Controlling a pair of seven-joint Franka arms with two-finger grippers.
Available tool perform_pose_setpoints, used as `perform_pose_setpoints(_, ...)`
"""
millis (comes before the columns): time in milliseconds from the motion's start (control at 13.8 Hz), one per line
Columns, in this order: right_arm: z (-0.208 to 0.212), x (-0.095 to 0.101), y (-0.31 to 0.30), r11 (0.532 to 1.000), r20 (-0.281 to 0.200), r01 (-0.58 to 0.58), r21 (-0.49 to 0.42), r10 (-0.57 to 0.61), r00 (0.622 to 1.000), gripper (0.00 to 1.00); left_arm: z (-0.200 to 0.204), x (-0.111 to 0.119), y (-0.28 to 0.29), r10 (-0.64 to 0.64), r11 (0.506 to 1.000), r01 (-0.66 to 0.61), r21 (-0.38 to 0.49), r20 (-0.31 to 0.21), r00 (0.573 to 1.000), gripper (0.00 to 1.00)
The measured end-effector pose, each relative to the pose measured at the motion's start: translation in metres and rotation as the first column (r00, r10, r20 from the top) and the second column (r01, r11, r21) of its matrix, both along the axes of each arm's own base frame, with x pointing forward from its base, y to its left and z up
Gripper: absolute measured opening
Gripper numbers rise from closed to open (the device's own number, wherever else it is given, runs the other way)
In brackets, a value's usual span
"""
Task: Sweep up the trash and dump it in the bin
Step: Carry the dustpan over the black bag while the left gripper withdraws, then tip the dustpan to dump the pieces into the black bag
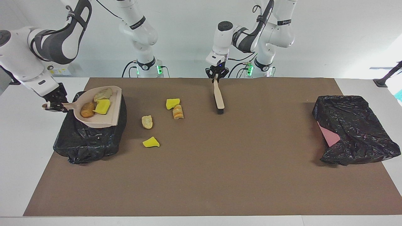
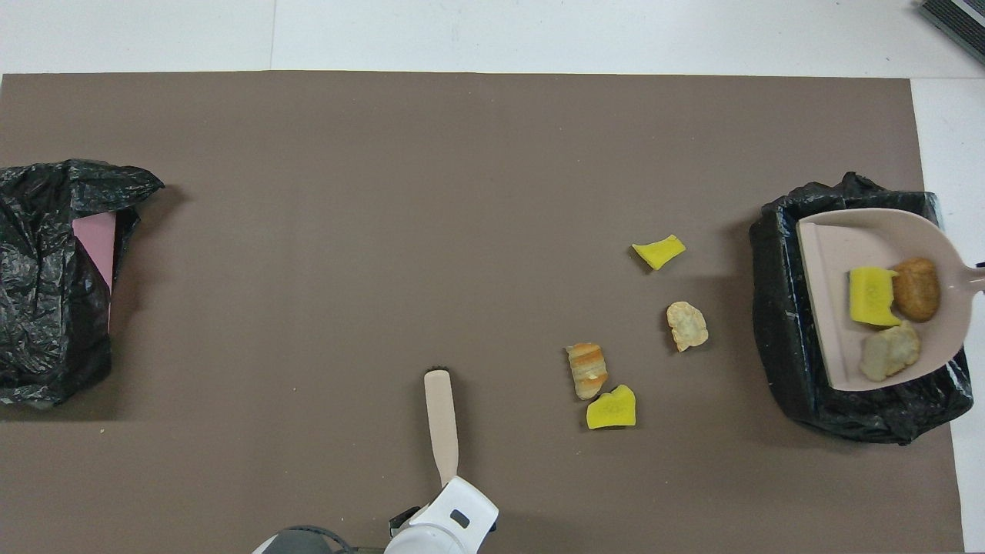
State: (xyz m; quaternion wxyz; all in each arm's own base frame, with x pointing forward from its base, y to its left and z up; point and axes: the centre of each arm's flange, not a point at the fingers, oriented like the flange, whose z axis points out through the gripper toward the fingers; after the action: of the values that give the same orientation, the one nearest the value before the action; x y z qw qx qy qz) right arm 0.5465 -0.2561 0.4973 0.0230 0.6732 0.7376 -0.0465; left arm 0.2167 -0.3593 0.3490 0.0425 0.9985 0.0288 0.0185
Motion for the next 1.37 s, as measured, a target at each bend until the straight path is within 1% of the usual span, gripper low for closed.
perform_pose_setpoints(72, 0.0, -0.004, -0.014, 0.999, 0.015, 0.001, -0.047, 0.0, 1.0, 0.32, 0.0, 0.002, 0.001, 0.006, 1.0, -0.006, -0.003, 0.001, 1.0, 0.54)
perform_pose_setpoints(145, -0.001, -0.006, -0.022, 0.996, 0.03, -0.005, -0.091, 0.008, 1.0, 0.32, 0.001, 0.006, 0.002, 0.016, 1.0, -0.016, -0.006, 0.002, 1.0, 0.67)
perform_pose_setpoints(217, -0.003, -0.007, -0.025, 0.991, 0.039, -0.02, -0.131, 0.025, 0.999, 0.32, 0.004, 0.015, 0.004, 0.036, 0.999, -0.036, -0.012, 0.005, 0.999, 0.77)
perform_pose_setpoints(289, -0.005, -0.007, -0.026, 0.985, 0.038, -0.041, -0.17, 0.048, 0.998, 0.32, 0.008, 0.027, 0.007, 0.062, 0.998, -0.062, -0.02, 0.008, 0.998, 0.9)
perform_pose_setpoints(361, -0.007, -0.006, -0.024, 0.975, 0.032, -0.062, -0.213, 0.07, 0.997, 0.32, 0.015, 0.044, 0.011, 0.085, 0.996, -0.084, -0.028, 0.009, 0.996, 0.99)
perform_pose_setpoints(506, -0.011, -0.002, -0.01, 0.951, 0.006, -0.093, -0.296, 0.099, 0.995, 0.32, 0.028, 0.083, 0.021, 0.093, 0.995, -0.093, -0.029, 0.0, 0.996, 1.0)
perform_pose_setpoints(723, -0.015, 0.007, 0.036, 0.906, -0.013, -0.105, -0.41, 0.109, 0.994, 0.32, 0.049, 0.154, 0.047, 0.062, 0.997, -0.062, -0.046, 0.0, 0.998, 1.0)
perform_pose_setpoints(940, -0.014, 0.008, 0.067, 0.873, -0.016, -0.124, -0.472, 0.132, 0.991, 0.32, 0.07, 0.219, 0.088, 0.008, 0.998, -0.008, -0.056, -0.005, 1.0, 1.0)
perform_pose_setpoints(1084, -0.011, 0.003, 0.085, 0.848, -0.005, -0.116, -0.517, 0.132, 0.991, 0.32, 0.087, 0.256, 0.122, -0.043, 0.997, 0.043, -0.061, -0.005, 0.999, 1.0)
perform_pose_setpoints(1229, -0.014, -0.007, 0.099, 0.82, 0.009, -0.091, -0.565, 0.116, 0.993, 0.32, 0.101, 0.286, 0.16, -0.08, 0.995, 0.08, -0.067, 0.002, 0.997, 1.0)
perform_pose_setpoints(1373, -0.017, -0.017, 0.11, 0.793, 0.027, -0.063, -0.605, 0.1, 0.995, 0.32, 0.112, 0.31, 0.197, -0.088, 0.995, 0.089, -0.041, 0.028, 0.996, 1.0)
